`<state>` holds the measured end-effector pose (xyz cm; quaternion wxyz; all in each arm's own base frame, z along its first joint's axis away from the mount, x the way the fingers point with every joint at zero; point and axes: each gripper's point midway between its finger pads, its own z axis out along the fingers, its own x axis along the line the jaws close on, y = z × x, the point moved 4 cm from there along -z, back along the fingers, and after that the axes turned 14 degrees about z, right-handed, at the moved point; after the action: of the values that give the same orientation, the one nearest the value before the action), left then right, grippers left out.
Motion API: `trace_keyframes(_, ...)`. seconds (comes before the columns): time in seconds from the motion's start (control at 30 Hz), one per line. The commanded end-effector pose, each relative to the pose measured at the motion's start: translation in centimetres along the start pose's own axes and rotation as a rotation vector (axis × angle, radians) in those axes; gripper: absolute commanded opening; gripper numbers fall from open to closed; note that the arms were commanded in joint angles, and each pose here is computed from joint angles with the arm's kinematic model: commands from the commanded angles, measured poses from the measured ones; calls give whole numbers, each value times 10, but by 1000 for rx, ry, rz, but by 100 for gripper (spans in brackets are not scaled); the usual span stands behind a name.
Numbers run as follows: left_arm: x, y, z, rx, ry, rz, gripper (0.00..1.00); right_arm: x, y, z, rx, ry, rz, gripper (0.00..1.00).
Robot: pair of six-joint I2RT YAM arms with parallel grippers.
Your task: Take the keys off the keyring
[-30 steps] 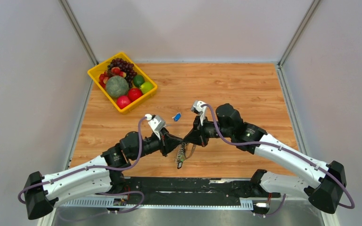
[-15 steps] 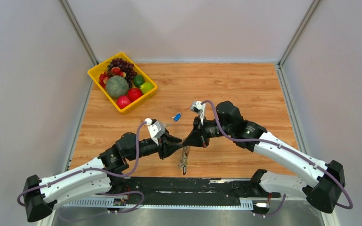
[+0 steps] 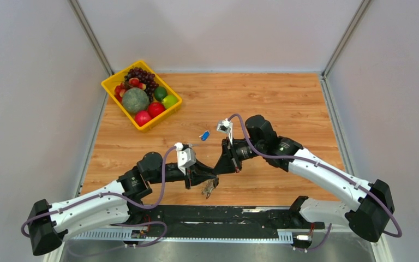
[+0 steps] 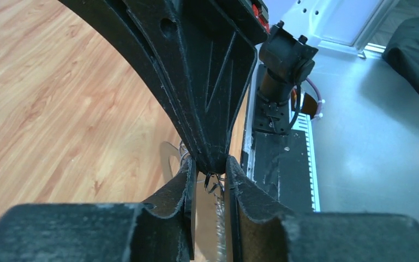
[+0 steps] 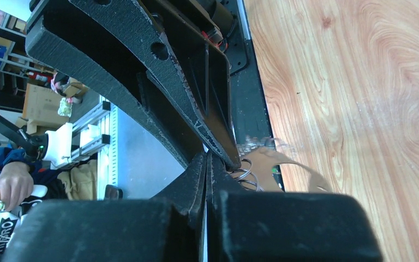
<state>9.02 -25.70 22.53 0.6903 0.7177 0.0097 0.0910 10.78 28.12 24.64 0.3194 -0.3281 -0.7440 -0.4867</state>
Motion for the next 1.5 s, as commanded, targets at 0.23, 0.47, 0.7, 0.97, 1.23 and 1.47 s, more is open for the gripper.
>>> trace_keyframes(0.23,-11,19,4,-67,-98,30,30,25,20,-11,-47,84,-90,0)
trace_keyframes(0.47,-13,14,1,30,-117,-18,37,21,21,-19,-16,75,-109,0)
trace_keyframes(0.7,-5,9,-11,184,-55,-19,53,-2,22,-16,45,-80,-57,0)
trace_keyframes(0.97,3,-10,-16,289,5,-9,54,-29,25,-20,122,-303,-26,0)
trace_keyframes(1.23,16,-16,-10,266,96,8,48,-44,15,-19,263,-456,-51,0)
trace_keyframes(1.47,24,-22,-1,129,174,7,42,-49,4,-2,389,-510,-69,0)
